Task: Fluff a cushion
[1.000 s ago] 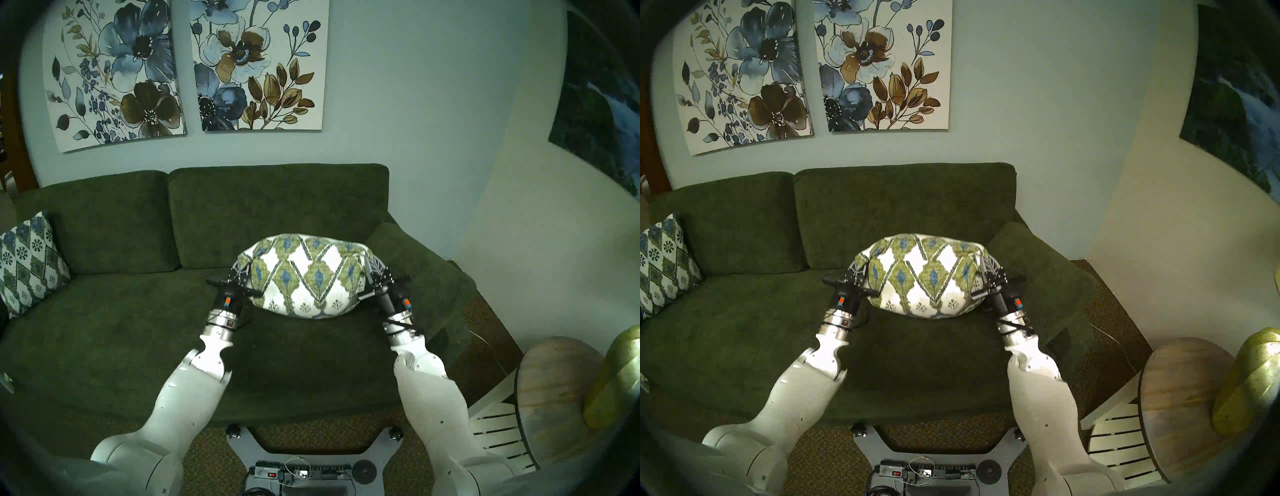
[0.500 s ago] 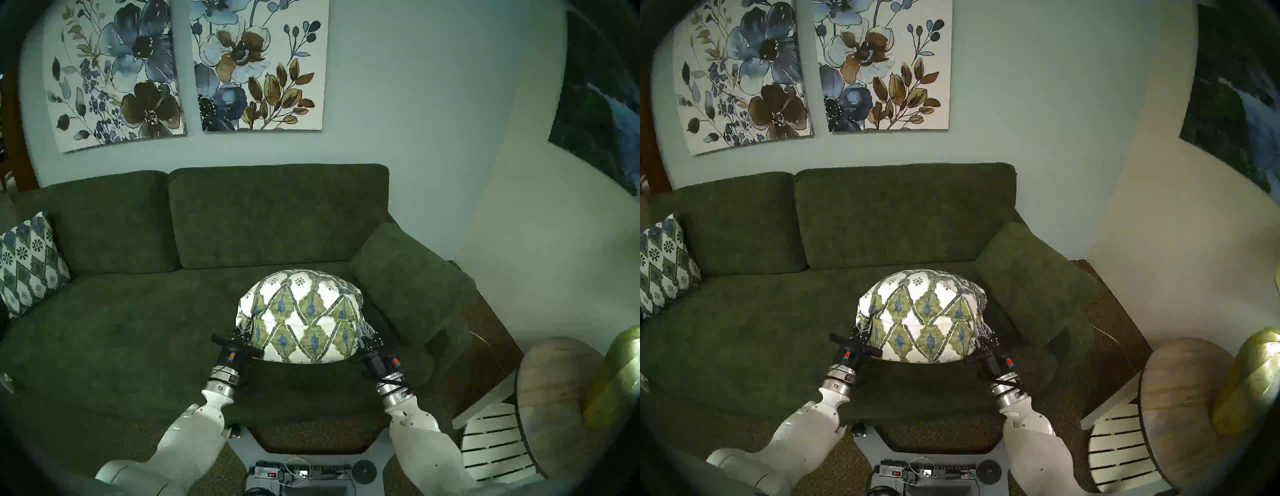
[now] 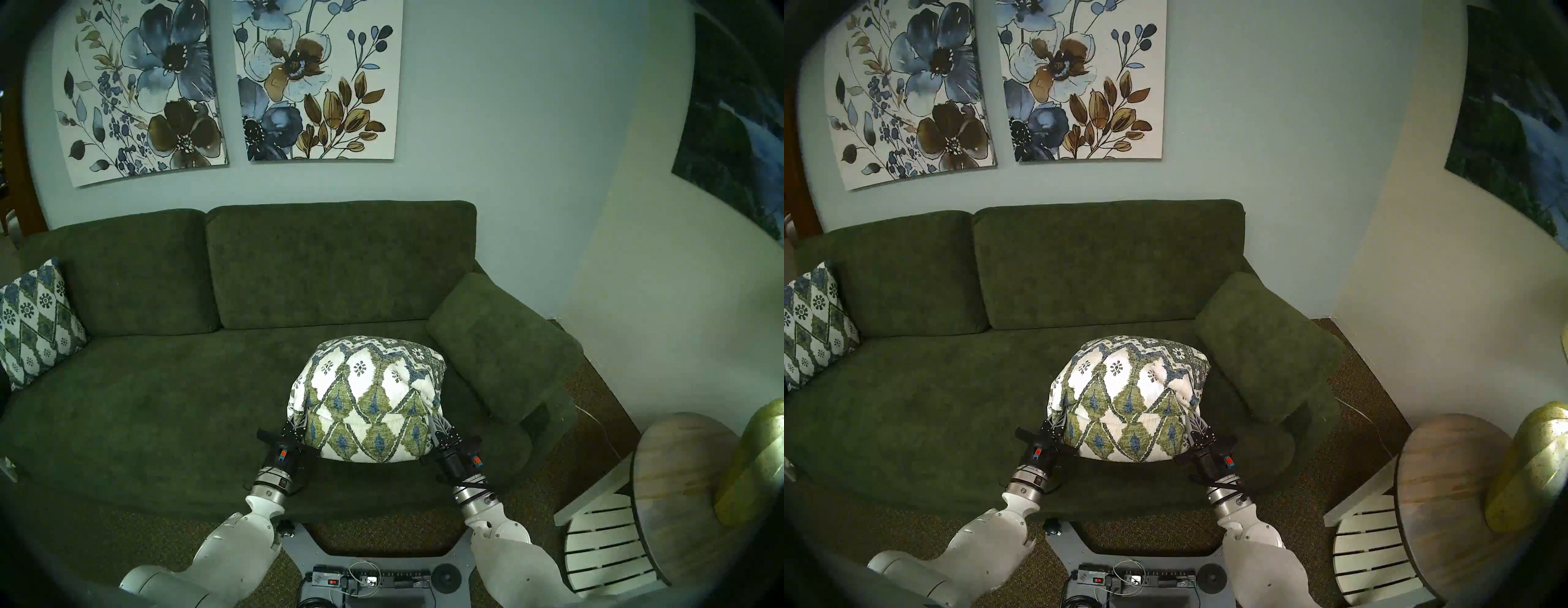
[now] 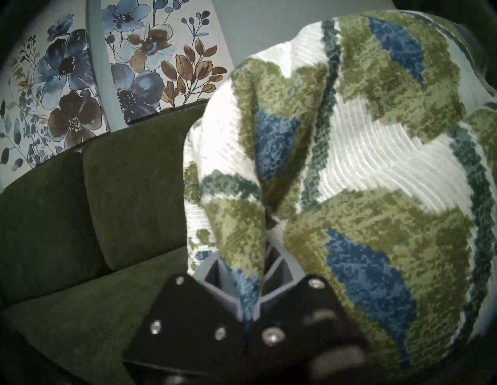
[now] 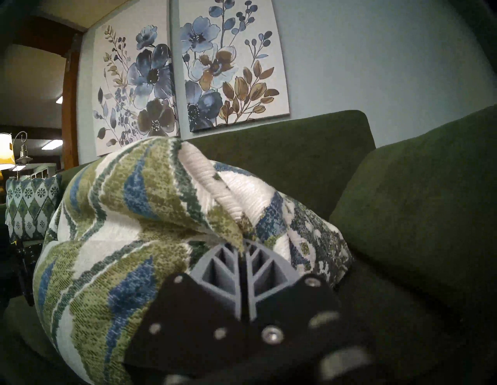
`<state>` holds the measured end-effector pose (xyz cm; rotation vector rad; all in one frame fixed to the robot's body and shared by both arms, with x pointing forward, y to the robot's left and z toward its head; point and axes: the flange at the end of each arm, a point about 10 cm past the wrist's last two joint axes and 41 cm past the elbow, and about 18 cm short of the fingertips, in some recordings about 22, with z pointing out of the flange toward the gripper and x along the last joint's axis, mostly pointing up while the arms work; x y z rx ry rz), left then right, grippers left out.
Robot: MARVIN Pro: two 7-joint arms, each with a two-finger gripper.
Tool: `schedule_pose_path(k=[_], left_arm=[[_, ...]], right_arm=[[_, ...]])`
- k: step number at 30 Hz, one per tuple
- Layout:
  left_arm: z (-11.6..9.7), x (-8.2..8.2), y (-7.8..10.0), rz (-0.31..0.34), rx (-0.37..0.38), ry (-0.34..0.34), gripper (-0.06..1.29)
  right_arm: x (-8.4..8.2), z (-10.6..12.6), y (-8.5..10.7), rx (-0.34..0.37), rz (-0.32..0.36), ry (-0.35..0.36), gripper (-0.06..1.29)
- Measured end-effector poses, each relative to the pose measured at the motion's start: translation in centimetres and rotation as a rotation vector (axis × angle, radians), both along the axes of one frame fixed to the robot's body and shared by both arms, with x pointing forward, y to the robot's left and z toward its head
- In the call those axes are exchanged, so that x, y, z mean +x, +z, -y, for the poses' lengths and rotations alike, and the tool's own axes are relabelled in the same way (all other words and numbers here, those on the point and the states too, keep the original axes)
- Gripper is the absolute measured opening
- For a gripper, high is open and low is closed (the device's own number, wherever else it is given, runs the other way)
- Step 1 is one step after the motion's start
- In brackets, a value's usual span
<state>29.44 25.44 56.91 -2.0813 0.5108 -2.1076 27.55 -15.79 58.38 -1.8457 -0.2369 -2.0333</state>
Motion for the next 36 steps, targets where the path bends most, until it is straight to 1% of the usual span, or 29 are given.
schedule_pose_path(k=[5,9,12,13,14,15,16,17,18,19,20,21,22,23,26,27,28,30,33,35,36], left_arm=[[-0.1,-0.1,-0.3,-0.013,0.001,0.004,0.0],[-0.1,0.3,-0.3,-0.014,0.002,0.009,0.0],[-0.3,0.6,-0.1,-0.012,0.002,0.017,0.0],[-0.3,0.8,-0.1,-0.01,0.002,0.02,0.0],[-0.3,0.9,0.0,-0.008,0.002,0.021,0.0],[-0.3,1.2,0.1,-0.004,0.0,0.022,0.0],[-0.2,1.3,0.1,-0.002,-0.001,0.023,0.0],[-0.1,1.4,0.2,0.001,-0.003,0.024,0.0],[0.0,1.7,0.3,0.006,-0.006,0.026,0.0],[0.2,1.9,0.4,0.011,-0.01,0.028,0.0],[0.4,2.1,0.5,0.015,-0.013,0.03,0.0],[0.5,2.4,0.7,0.02,-0.017,0.033,0.0],[0.7,2.6,0.8,0.027,-0.021,0.038,0.0],[0.7,2.7,0.9,0.028,-0.023,0.039,0.0],[1.1,3.5,1.3,0.047,-0.035,0.055,0.0],[1.1,3.6,1.4,0.049,-0.037,0.058,0.0],[1.2,3.8,1.6,0.056,-0.042,0.064,0.0],[1.4,4.1,1.7,0.063,-0.048,0.073,0.0],[1.7,4.6,2.1,0.079,-0.059,0.085,0.0],[1.9,4.9,2.5,0.092,-0.064,0.088,0.0],[2.0,5.2,2.7,0.102,-0.067,0.087,0.12]], right_arm=[[-0.8,-0.3,-0.8,0.004,-0.03,0.007,-0.04],[-1.1,-0.1,-1.1,0.007,-0.044,-0.001,-0.04],[-0.9,0.2,-1.0,0.009,-0.041,-0.016,0.18],[-0.7,0.4,-0.9,0.009,-0.035,-0.02,0.32],[-0.5,0.4,-0.8,0.01,-0.031,-0.022,0.51],[-0.2,0.4,-0.5,0.01,-0.022,-0.024,0.64],[0.0,0.4,-0.4,0.011,-0.016,-0.024,0.68],[0.2,0.4,-0.2,0.011,-0.008,-0.024,0.76],[0.7,0.4,0.2,0.011,0.005,-0.023,0.87],[1.1,0.4,0.6,0.011,0.019,-0.021,1.09],[1.5,0.4,0.9,0.01,0.031,-0.018,1.19],[2.0,0.3,1.4,0.009,0.048,-0.012,1.25],[2.6,0.1,2.0,0.008,0.072,0.0,1.25],[2.8,0.0,2.2,0.008,0.079,0.004,1.25],[4.6,-0.8,4.1,0.004,0.147,0.049,1.26],[4.9,-1.0,4.4,0.003,0.159,0.058,1.26],[5.5,-1.4,5.2,0.003,0.186,0.074,1.26],[6.3,-1.7,6.2,0.004,0.218,0.086,1.26],[7.8,-1.8,8.1,0.014,0.276,0.081,1.26],[8.6,-1.3,9.1,0.02,0.306,0.058,1.26],[9.1,-0.7,9.7,0.021,0.324,0.04,1.26]])
